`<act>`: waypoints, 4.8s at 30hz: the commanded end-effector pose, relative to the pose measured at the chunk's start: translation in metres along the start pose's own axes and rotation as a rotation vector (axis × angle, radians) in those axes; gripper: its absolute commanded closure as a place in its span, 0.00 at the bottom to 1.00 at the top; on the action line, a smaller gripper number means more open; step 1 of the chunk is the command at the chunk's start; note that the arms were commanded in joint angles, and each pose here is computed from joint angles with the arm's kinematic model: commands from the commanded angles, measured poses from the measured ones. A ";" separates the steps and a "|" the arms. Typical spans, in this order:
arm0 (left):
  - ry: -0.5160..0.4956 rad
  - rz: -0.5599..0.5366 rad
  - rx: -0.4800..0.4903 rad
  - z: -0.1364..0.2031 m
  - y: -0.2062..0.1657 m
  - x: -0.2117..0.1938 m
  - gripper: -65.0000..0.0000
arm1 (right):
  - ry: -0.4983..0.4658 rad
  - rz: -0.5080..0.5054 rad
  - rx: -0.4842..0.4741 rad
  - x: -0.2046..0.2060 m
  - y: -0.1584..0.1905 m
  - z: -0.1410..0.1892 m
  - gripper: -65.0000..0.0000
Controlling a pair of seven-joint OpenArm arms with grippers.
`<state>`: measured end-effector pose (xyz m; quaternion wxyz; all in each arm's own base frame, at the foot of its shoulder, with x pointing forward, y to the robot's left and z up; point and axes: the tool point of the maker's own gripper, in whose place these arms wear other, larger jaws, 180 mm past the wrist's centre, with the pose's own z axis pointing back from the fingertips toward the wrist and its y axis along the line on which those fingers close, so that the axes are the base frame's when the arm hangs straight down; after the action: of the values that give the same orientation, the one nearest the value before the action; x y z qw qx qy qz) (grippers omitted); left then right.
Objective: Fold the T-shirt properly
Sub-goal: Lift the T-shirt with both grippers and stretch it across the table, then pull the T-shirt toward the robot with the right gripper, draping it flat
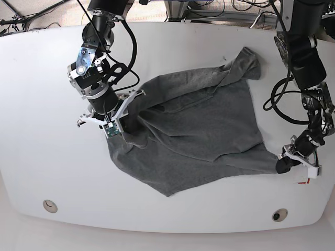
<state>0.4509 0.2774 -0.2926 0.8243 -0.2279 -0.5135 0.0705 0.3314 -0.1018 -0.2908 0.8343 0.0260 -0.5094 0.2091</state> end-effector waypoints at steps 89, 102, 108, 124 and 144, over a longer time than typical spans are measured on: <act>-0.362 -0.626 0.281 0.193 -0.022 0.232 1.00 | -0.208 0.092 -0.297 0.151 -0.144 0.025 1.00; -0.074 -0.641 0.429 0.224 0.034 0.128 1.00 | -0.073 -0.152 -0.128 0.036 -0.090 0.020 1.00; 0.061 -0.578 0.480 0.240 0.055 0.067 1.00 | 0.010 -0.204 -0.082 -0.006 -0.067 0.024 1.00; 0.304 -0.467 0.488 0.269 0.075 -0.046 1.00 | 0.174 -0.265 -0.011 -0.078 -0.030 0.044 1.00; 0.418 -0.498 0.590 0.294 0.095 -0.067 1.00 | 0.298 -0.290 0.016 -0.131 -0.007 0.069 0.58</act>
<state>0.1679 0.4201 -0.2957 0.9389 0.1178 -0.3225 -0.0242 0.2216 -0.1668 -0.3751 0.9269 0.0756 -0.3564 0.0905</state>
